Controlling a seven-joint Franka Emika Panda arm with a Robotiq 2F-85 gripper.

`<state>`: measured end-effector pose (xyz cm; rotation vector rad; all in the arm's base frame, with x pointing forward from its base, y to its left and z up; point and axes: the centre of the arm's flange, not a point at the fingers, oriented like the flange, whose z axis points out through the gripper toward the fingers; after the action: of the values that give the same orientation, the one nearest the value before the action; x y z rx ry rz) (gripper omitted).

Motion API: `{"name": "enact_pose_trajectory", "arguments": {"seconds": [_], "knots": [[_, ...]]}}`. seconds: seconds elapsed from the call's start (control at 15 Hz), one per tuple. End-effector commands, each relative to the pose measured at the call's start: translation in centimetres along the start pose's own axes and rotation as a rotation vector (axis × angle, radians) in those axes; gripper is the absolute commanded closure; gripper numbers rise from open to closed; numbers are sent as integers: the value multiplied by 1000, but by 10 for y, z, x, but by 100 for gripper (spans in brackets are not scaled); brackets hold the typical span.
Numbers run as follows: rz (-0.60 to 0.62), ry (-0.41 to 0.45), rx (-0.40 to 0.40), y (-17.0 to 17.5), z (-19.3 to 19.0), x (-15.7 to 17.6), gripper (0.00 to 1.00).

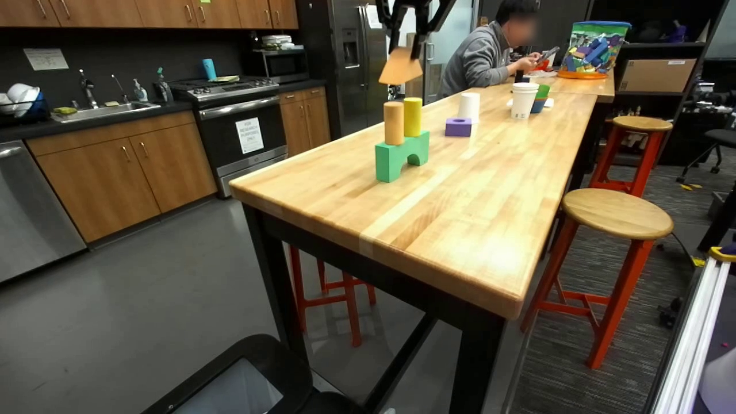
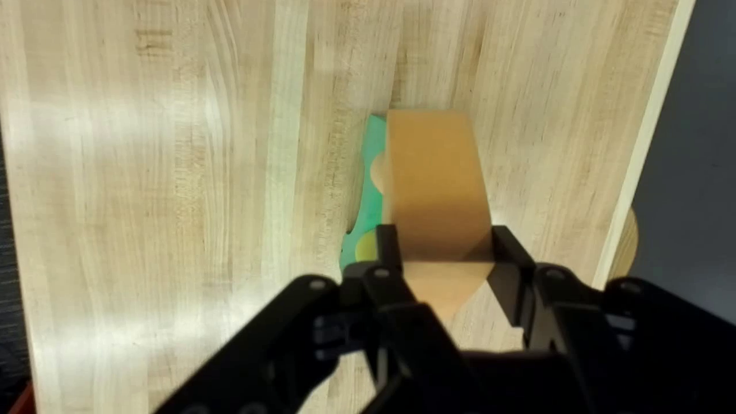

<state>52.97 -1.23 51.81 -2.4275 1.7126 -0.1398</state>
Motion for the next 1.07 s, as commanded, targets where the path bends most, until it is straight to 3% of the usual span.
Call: {"name": "enact_pose_trajectory", "arguments": {"seconds": [0.0,0.47,0.53,1.0], "knots": [[-8,17,3,-13,-5,3,84],[-8,14,7,-16,-7,-2,84],[-10,3,11,-10,-3,-1,59],[-11,2,11,-12,-3,-1,59]]}}
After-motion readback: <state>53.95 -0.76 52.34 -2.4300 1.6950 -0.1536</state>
